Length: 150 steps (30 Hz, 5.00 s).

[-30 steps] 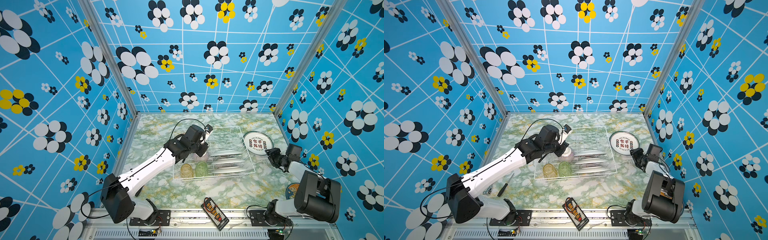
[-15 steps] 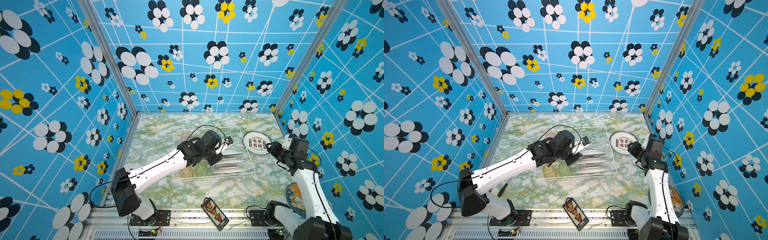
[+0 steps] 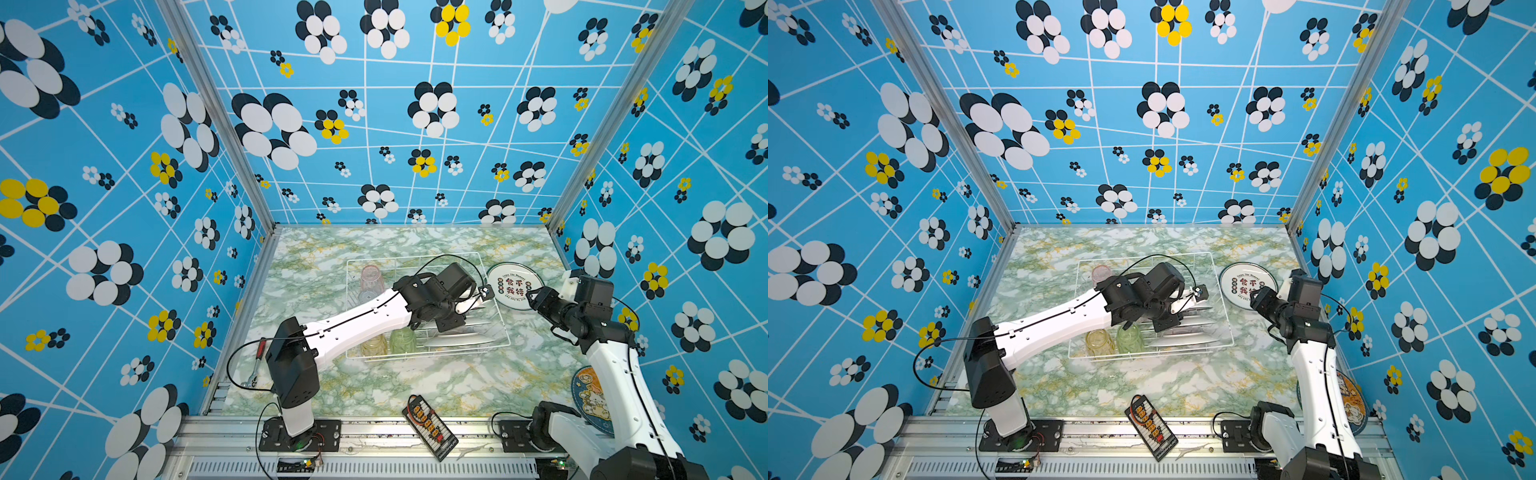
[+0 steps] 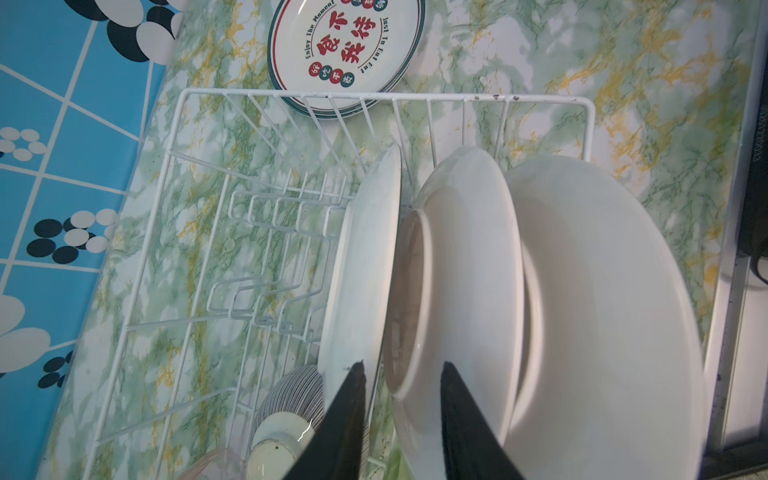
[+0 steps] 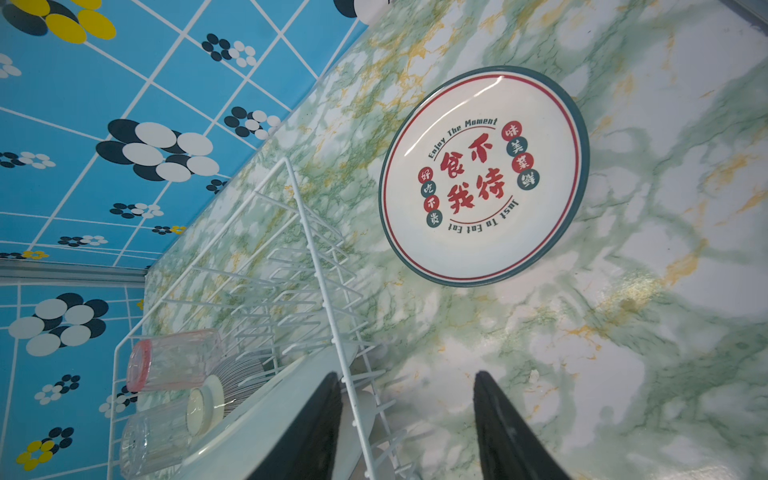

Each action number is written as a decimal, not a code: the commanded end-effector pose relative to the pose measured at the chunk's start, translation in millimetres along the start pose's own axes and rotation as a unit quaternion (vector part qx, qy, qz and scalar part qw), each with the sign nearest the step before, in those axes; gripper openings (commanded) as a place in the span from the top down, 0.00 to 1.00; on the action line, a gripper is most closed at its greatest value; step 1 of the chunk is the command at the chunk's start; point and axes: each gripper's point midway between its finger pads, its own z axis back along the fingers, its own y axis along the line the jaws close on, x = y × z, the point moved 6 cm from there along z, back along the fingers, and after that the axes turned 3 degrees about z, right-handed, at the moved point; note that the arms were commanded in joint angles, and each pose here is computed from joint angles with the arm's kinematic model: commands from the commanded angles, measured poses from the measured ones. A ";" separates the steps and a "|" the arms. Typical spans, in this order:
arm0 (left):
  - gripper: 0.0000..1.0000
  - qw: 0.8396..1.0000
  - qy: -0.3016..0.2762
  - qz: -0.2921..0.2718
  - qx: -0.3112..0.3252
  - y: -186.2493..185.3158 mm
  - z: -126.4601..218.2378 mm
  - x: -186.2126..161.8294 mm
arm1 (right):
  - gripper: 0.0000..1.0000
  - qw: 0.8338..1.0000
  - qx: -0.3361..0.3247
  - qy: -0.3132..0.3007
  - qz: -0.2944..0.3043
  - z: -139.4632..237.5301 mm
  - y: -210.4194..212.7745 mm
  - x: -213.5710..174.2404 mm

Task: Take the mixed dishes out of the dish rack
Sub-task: 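Reach the left gripper to the orange-sunburst plate and close on its rim, then lift the orange-sunburst plate out of the rack with the left gripper, then grasp the raised plate's rim with the right gripper from the left gripper, then lower the plate onto the stack with right gripper while left returns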

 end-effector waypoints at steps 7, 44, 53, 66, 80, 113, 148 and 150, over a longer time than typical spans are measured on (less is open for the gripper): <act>0.67 0.996 0.047 -0.048 0.053 12.4 -17.3 5.4 | 0.47 1.000 0.018 -0.002 0.012 -2.5 2.9 -3.1; 0.94 0.980 0.090 -0.110 0.141 36.5 -54.2 8.7 | 0.46 1.000 0.022 -0.004 0.009 -2.9 1.8 -7.0; 1.00 0.978 0.091 -0.109 0.154 40.6 -53.4 8.0 | 0.46 1.000 0.021 -0.004 0.005 -2.5 1.7 -7.2; 1.00 0.958 0.011 -0.141 0.251 43.0 -23.4 20.0 | 0.46 1.000 0.028 -0.008 0.002 -3.2 2.8 -6.7; 1.00 0.937 -0.104 -0.076 0.326 57.2 86.3 49.4 | 0.47 0.998 0.055 -0.008 0.006 -3.0 12.0 -6.2; 1.00 0.843 -0.299 0.414 -0.170 148.7 101.4 -8.7 | 0.62 0.898 0.437 -0.015 0.043 29.6 135.5 -2.9; 0.01 0.923 -0.210 0.319 0.053 121.4 102.1 -50.6 | 1.00 0.952 0.281 -0.113 -0.046 14.9 92.8 43.2; 0.01 0.928 -0.201 0.307 0.069 116.4 102.4 -56.5 | 1.00 0.958 0.254 -0.122 -0.060 14.4 76.6 50.8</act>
